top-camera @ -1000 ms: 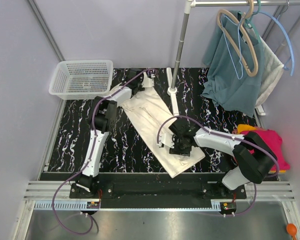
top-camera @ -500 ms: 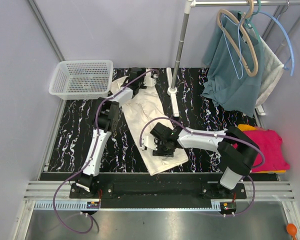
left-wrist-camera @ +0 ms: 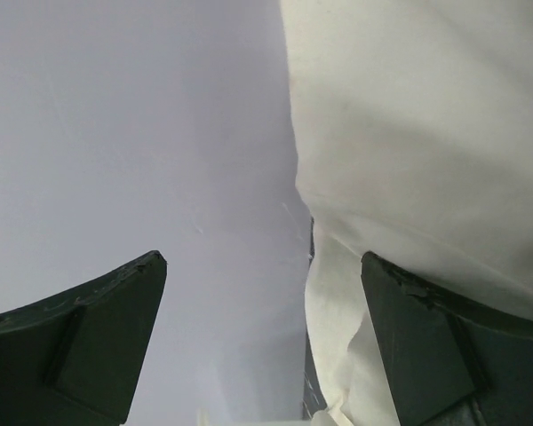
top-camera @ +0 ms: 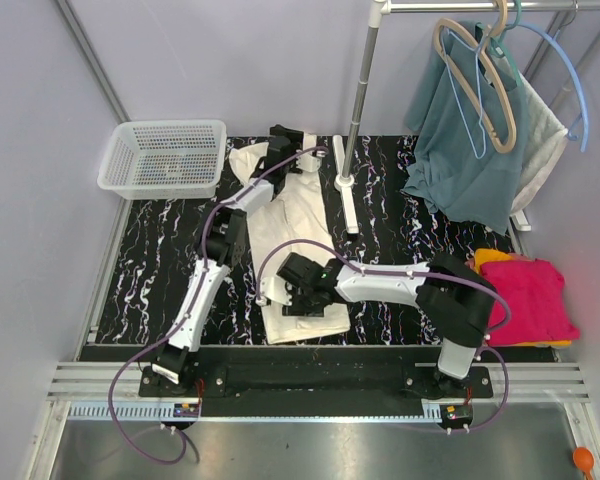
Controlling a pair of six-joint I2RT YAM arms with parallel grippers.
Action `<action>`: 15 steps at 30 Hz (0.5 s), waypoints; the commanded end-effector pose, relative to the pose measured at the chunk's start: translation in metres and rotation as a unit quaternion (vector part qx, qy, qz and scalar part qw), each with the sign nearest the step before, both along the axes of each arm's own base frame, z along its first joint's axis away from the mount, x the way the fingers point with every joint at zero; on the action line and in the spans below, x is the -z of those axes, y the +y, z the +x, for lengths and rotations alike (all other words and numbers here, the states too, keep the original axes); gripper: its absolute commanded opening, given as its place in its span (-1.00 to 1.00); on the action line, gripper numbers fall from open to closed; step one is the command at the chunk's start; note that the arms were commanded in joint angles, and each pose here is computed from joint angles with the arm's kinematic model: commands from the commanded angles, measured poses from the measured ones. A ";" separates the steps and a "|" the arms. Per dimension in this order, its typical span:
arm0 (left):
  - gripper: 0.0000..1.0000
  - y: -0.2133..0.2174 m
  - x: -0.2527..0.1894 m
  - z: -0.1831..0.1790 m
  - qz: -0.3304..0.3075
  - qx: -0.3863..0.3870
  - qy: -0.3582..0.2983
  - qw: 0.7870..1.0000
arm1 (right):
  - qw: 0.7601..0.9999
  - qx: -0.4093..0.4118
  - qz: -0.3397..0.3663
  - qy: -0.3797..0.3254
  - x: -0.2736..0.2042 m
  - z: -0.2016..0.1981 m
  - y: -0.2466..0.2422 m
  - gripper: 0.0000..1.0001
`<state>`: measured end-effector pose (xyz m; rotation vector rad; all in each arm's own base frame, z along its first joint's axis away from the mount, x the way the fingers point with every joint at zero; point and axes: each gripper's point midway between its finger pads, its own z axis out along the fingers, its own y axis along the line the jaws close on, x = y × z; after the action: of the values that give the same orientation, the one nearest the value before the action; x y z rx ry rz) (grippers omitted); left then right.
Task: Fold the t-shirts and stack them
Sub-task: Fold the tshirt
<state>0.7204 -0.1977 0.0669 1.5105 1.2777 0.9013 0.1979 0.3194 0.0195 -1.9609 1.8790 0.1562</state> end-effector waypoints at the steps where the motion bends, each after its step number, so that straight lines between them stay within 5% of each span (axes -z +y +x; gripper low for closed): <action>1: 0.98 -0.019 0.026 0.007 -0.008 0.038 -0.015 0.999 | 1.000 -0.005 -0.004 0.008 0.017 -0.002 0.011 0.04; 15: 0.98 -0.011 -0.048 0.015 -0.047 0.012 -0.157 0.986 | 0.998 0.010 0.003 -0.054 0.005 0.030 0.031 0.06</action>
<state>0.7351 -0.2121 0.0866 1.3638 1.1071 0.9638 0.2160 0.3444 0.0215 -1.9252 1.8405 0.1162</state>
